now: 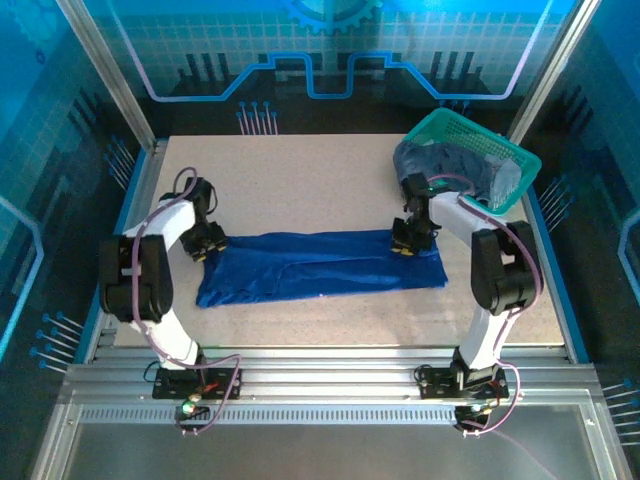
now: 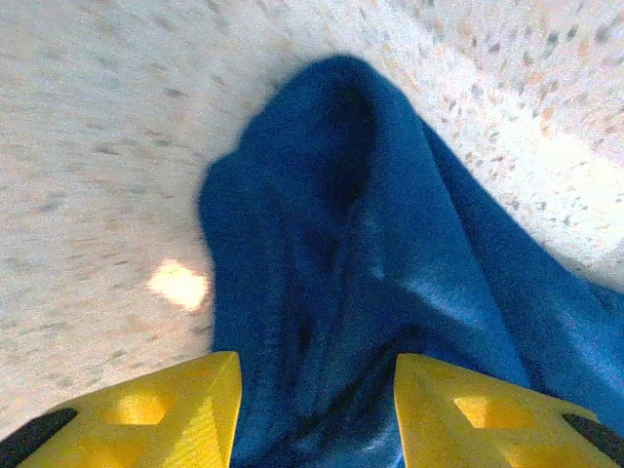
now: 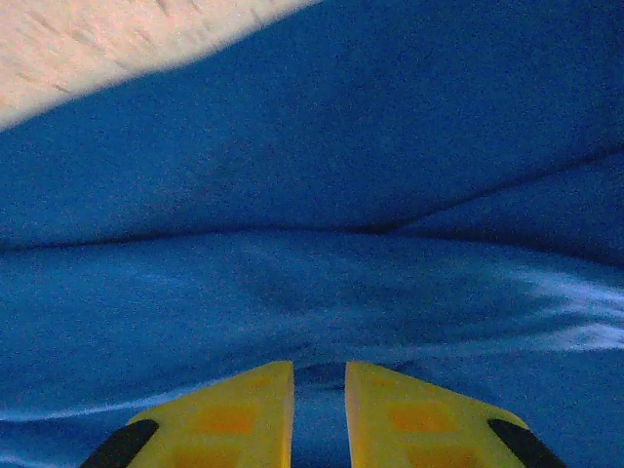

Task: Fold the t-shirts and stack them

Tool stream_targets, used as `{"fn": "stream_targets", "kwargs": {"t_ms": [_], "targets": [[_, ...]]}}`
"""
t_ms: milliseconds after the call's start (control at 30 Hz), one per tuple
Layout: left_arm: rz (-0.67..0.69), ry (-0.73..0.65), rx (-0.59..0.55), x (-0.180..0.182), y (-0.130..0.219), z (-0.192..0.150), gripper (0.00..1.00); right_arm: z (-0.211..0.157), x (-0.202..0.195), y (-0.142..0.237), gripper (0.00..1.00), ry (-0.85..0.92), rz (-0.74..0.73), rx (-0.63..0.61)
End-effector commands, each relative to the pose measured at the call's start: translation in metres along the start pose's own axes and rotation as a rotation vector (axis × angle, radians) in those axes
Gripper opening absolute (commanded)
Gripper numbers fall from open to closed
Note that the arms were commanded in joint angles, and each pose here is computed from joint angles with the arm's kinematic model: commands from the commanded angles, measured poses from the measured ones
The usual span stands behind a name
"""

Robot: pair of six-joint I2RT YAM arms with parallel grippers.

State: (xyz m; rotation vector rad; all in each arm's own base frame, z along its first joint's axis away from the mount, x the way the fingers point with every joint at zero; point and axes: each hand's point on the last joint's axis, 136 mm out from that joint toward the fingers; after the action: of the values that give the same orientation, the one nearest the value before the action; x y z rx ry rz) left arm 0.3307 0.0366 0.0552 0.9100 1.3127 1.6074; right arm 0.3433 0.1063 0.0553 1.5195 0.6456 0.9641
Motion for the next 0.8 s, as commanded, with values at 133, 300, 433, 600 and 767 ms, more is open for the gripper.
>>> {"fn": "stream_targets", "kwargs": {"t_ms": [133, 300, 433, 600, 767], "targets": [[-0.190, 0.248, -0.032, -0.043, 0.047, -0.057, 0.44, 0.026, -0.015, 0.015, 0.25, -0.025, 0.018, -0.063], [-0.310, 0.439, 0.086, -0.081, 0.010, -0.078, 0.40, 0.045, -0.030, 0.001, 0.24, -0.025, -0.054, -0.048], [-0.278, 0.457, 0.110, -0.090, -0.013, -0.065, 0.39, 0.047, -0.044, -0.016, 0.24, -0.046, -0.141, 0.003], [-0.212, 0.415, 0.152, -0.096, -0.049, -0.030, 0.37, 0.030, -0.059, -0.029, 0.24, -0.129, -0.189, 0.051], [-0.287, 0.301, 0.131, -0.127, -0.080, 0.047, 0.41, 0.001, -0.054, -0.028, 0.25, -0.301, -0.079, 0.099]]}}
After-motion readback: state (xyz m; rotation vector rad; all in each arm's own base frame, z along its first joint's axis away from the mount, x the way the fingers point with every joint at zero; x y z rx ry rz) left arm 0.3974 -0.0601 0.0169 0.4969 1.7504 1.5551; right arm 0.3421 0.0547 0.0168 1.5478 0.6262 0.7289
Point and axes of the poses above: each hand's point on the last joint's axis, 136 mm out from that joint toward the fingers, its own y axis back along the fingers, its own x axis along the line the jaws close on, z = x × y, and after that the axes turned 15 degrees about -y, right-handed
